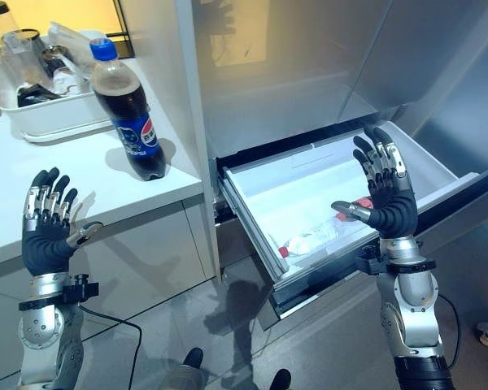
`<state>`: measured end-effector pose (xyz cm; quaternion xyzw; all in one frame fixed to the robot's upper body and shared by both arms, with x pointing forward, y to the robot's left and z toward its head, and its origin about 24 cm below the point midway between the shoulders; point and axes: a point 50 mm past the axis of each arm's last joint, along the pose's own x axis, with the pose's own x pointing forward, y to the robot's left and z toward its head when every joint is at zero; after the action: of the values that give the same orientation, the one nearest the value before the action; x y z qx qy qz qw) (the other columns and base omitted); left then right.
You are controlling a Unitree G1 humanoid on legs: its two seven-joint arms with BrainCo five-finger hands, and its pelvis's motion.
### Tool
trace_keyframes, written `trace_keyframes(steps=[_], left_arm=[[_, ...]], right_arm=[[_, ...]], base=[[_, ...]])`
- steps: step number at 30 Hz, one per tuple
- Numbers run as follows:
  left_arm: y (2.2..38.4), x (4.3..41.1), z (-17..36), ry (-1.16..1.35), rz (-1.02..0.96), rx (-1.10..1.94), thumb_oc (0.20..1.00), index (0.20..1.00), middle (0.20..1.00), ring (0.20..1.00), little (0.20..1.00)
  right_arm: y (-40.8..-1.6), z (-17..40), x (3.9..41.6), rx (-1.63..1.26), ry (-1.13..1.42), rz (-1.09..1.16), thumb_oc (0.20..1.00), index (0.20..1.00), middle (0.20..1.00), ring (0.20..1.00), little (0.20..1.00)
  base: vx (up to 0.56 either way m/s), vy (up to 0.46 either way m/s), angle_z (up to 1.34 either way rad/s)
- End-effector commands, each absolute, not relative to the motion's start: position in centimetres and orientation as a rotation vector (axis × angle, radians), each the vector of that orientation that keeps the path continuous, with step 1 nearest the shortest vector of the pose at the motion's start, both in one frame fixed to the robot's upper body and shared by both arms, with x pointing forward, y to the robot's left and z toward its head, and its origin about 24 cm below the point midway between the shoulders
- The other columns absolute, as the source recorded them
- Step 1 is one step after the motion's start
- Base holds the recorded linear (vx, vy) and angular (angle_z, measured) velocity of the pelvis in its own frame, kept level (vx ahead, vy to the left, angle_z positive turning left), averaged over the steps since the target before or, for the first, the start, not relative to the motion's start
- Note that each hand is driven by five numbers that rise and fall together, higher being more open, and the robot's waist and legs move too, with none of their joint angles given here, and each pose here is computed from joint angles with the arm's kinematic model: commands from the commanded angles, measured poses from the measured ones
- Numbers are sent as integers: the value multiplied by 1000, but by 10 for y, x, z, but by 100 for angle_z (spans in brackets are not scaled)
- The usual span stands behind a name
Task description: Take the drinks into the refrigerator
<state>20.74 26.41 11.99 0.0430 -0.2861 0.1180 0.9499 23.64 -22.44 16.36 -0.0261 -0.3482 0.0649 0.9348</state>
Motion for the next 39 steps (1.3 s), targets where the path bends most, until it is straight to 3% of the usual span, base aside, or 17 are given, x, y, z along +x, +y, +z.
trace_keyframes(steps=[1,26,39], left_arm=[[281,215,129,-625,299,158,1000,1000,1000,1000,1000],[360,244,143,-438,568,403,1000,1000,1000,1000,1000],[367,255,137,-294,429,446,1000,1000,1000,1000,1000]], right_arm=[[-215,187,238,-65,-821,197,1000,1000,1000,1000,1000],[-199,192,242,-27,-796,356,1000,1000,1000,1000,1000],[-196,188,240,-9,-761,403,1000,1000,1000,1000,1000]], base=[[4,22,-6],[16,15,-13],[7,7,-9]])
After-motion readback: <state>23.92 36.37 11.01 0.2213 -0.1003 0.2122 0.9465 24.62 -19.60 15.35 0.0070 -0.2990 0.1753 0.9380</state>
